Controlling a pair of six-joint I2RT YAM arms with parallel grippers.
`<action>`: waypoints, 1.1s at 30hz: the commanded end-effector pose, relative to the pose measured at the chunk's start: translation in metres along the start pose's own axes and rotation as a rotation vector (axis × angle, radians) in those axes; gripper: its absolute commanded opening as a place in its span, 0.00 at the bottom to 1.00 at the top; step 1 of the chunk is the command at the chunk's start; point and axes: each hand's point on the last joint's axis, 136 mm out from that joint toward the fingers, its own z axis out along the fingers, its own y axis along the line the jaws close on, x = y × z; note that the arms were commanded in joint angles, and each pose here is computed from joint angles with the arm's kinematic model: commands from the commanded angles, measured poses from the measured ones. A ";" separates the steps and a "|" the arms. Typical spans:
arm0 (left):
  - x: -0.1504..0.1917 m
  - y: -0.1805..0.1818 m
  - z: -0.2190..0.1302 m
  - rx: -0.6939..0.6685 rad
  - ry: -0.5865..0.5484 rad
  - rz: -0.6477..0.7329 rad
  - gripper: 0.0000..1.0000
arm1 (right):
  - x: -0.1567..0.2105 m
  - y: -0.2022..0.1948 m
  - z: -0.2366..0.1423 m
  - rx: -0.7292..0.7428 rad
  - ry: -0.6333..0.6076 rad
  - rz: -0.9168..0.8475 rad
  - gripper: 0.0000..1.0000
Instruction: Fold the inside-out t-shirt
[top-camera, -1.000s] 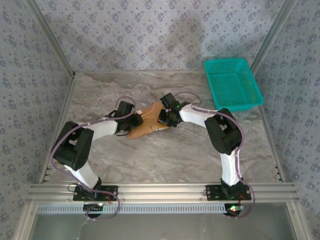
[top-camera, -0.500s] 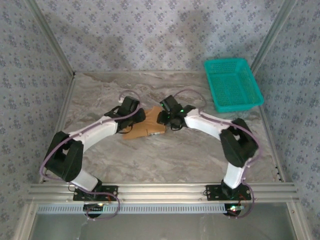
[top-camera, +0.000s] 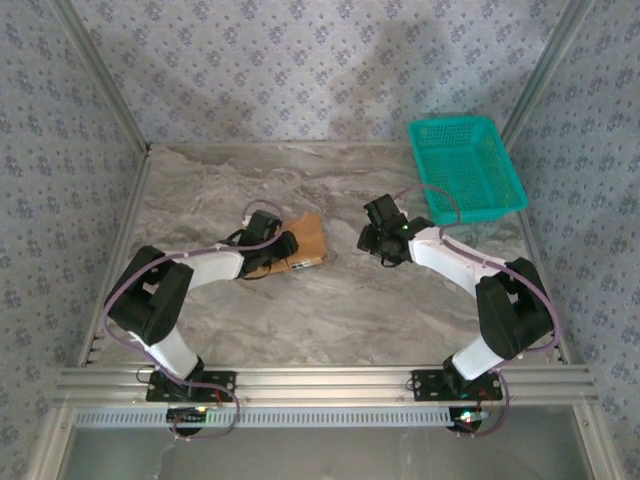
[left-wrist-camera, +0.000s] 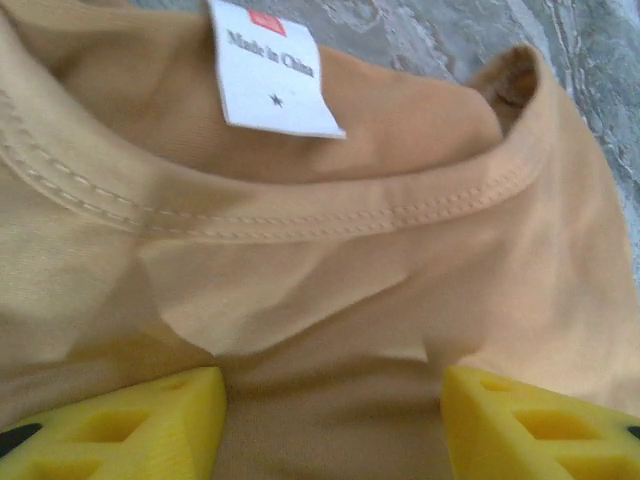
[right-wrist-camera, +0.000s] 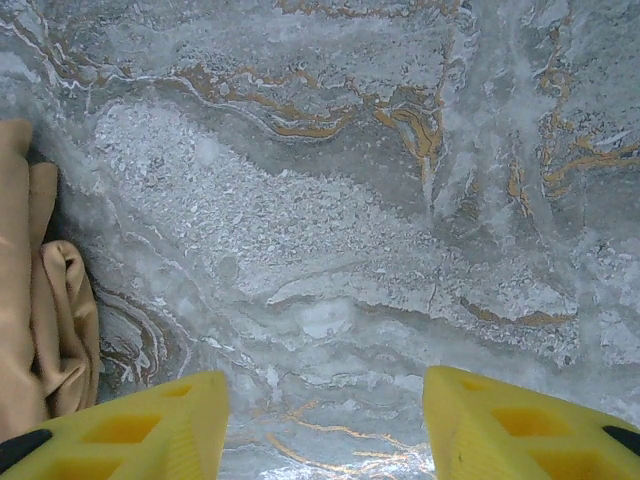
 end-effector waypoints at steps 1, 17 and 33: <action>-0.001 0.044 0.017 -0.093 0.074 0.017 0.59 | -0.007 -0.006 -0.005 0.015 -0.023 -0.009 0.55; -0.167 0.073 0.052 -0.091 0.031 0.104 0.62 | -0.023 -0.013 -0.002 0.036 -0.031 -0.017 0.55; -0.151 -0.005 0.023 0.118 -0.089 0.042 0.84 | -0.022 -0.005 -0.005 0.007 -0.024 -0.063 0.56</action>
